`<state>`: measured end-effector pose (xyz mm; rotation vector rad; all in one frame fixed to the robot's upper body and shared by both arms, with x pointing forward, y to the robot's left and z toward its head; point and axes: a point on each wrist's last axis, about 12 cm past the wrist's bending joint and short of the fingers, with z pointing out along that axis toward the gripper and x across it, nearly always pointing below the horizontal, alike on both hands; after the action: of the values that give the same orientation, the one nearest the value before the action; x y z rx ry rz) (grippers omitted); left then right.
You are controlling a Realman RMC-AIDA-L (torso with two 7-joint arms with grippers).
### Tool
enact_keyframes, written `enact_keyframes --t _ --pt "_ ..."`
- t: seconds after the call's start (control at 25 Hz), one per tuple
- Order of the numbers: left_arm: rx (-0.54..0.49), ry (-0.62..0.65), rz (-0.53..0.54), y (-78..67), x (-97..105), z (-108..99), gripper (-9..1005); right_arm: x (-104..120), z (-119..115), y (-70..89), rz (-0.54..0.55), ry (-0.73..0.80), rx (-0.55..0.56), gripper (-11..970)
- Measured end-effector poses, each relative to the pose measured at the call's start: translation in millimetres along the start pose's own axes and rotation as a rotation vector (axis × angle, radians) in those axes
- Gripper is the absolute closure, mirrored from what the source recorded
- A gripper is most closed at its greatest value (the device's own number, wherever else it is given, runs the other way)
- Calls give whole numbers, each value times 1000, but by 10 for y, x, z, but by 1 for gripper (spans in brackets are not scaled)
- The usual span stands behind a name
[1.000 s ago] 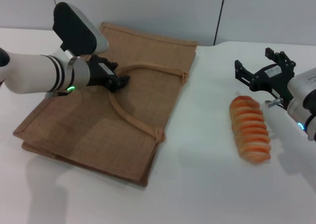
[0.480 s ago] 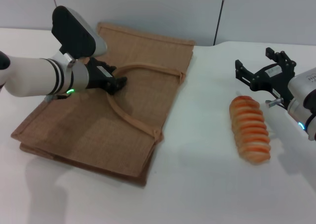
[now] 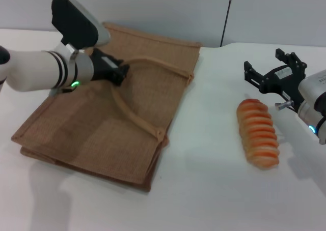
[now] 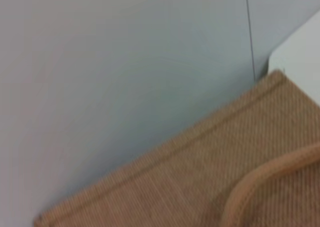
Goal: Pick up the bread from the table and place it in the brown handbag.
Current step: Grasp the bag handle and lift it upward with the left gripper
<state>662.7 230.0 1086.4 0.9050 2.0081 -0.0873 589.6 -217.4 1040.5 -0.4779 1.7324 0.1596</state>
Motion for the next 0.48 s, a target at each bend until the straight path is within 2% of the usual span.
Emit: enact_keyframes --t 0.28,0.48 --pt "51 -37 43 -39 -348 -46 875 63 -52 -27 3 15 12 80" --pt "59 -35 86 -25 -663 -277 875 60 -56 -22 1 12 11 80"
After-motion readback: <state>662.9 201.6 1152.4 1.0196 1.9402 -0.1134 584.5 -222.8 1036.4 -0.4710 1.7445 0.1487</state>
